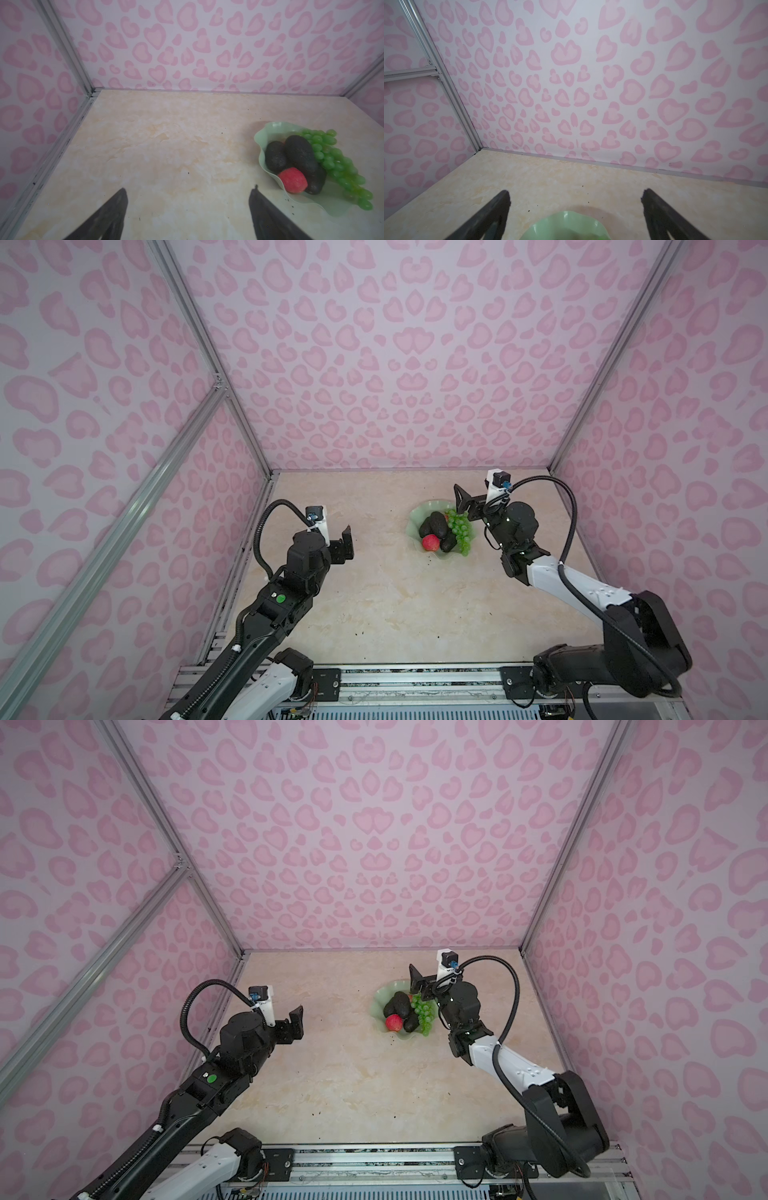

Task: Place and organize the fake fruits in the fruit bowl

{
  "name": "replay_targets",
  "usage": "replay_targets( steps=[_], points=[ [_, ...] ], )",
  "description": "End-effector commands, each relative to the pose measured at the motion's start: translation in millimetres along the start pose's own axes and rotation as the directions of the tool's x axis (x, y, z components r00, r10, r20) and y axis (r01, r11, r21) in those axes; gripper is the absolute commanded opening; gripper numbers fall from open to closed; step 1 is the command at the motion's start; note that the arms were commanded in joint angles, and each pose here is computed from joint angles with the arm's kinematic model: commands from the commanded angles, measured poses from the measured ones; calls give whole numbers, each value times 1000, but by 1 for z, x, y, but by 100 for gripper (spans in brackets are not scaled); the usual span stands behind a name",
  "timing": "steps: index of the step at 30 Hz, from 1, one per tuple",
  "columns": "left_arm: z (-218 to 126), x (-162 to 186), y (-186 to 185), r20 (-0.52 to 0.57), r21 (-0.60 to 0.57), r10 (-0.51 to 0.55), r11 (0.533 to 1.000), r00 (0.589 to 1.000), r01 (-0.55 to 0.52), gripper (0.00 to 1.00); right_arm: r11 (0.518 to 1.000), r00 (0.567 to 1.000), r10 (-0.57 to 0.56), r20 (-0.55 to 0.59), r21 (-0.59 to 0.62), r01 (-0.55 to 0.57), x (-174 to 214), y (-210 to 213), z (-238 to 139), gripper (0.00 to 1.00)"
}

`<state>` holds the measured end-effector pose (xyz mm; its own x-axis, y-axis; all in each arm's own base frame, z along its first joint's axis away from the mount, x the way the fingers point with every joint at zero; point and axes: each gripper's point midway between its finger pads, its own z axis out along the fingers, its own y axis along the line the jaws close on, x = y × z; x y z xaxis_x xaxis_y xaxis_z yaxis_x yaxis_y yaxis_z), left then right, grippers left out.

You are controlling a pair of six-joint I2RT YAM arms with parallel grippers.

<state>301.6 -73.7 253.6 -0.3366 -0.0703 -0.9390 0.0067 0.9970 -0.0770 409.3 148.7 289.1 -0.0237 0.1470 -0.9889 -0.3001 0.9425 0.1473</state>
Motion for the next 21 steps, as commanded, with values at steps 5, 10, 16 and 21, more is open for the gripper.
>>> replay_targets(
  steps=[5, 10, 16, 21],
  points=[
    [11, -9, 59, 238, -282, 27, 958, 971, 43, 99, 909, 973, -36, -226, 396, 126, 53, -90, -80, 99],
    [31, 18, 89, 247, -339, 42, 940, 968, 45, 97, 804, 984, -62, -165, 577, 147, 69, -143, -117, 99],
    [52, 57, 129, 245, -315, -50, 940, 968, 128, 97, 757, 979, -100, -175, 625, 189, 99, -168, -129, 99],
    [85, 76, 121, 170, -250, -50, 964, 984, 92, 98, 785, 972, -156, -176, 575, 230, 106, -165, -114, 99]
  ],
)
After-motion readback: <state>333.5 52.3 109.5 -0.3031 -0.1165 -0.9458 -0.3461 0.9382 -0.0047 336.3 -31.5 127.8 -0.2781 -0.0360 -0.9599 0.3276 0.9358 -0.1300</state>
